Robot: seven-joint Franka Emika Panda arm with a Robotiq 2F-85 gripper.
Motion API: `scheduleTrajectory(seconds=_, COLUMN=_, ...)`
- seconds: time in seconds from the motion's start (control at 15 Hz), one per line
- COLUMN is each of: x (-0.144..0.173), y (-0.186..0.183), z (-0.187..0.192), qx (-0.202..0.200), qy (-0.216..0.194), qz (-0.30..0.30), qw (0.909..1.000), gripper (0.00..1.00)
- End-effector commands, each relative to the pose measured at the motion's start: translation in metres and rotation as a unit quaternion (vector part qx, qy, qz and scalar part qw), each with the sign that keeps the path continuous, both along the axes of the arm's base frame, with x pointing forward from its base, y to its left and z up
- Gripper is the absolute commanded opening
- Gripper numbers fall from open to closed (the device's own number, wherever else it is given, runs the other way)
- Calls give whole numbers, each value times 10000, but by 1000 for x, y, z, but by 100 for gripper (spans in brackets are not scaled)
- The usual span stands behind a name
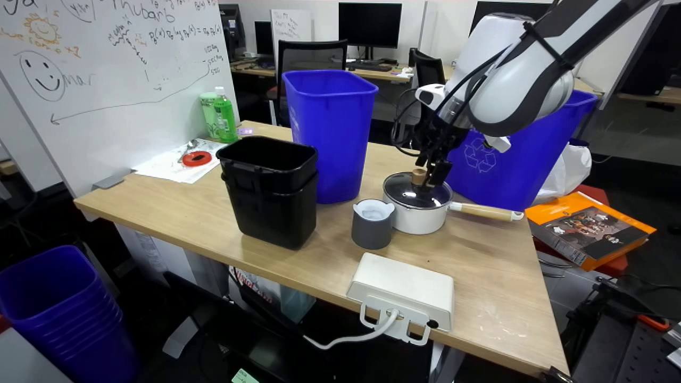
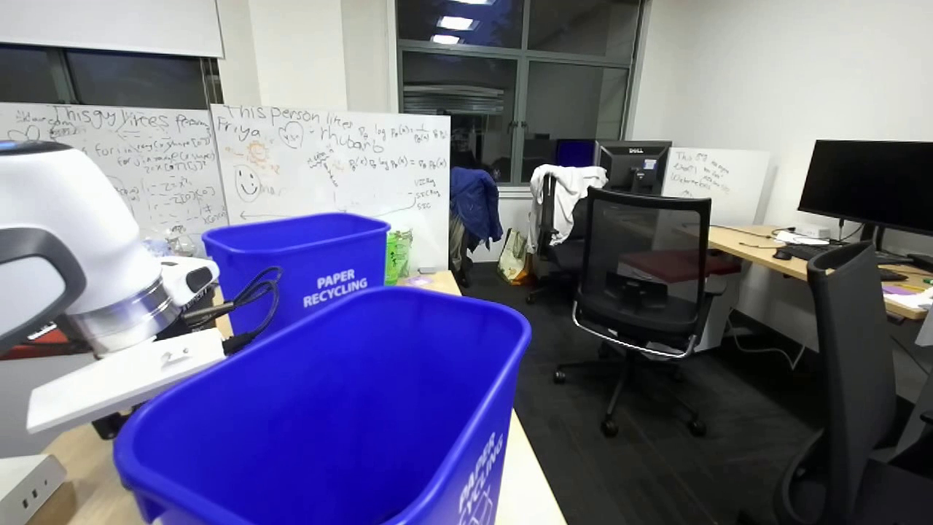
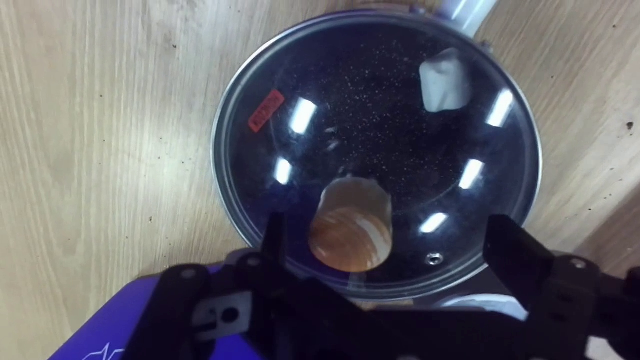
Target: Uncover the white pot
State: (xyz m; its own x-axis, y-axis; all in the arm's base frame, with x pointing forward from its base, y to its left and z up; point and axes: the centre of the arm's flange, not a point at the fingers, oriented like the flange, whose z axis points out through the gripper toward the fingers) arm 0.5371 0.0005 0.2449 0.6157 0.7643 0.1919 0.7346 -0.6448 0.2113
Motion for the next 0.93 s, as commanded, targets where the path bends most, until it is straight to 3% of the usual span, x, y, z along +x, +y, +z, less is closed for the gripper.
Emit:
scheduleTrajectory(seconds=0.0, x=6, y=-6, z=-9, qx=-25, qy=-97, qz=93, qw=9999, gripper=94)
scheduleTrajectory(seconds=0.13, x=9, y=-6, z=-10, qx=10, qy=-188, qz=50, qw=9998, gripper=66)
scheduleTrajectory(seconds=0.2, x=11, y=-6, z=-10, qx=16, qy=-256, qz=42, qw=9997, gripper=61)
scheduleTrajectory(seconds=0.47, x=16, y=-5, z=-11, qx=34, qy=-345, qz=50, qw=9994, gripper=49)
scheduleTrajectory(seconds=0.67, x=17, y=-7, z=-10, qx=5, qy=-308, qz=44, qw=9995, gripper=32)
scheduleTrajectory(seconds=0.87, x=18, y=-7, z=-8, qx=2, qy=-311, qz=21, qw=9995, gripper=39)
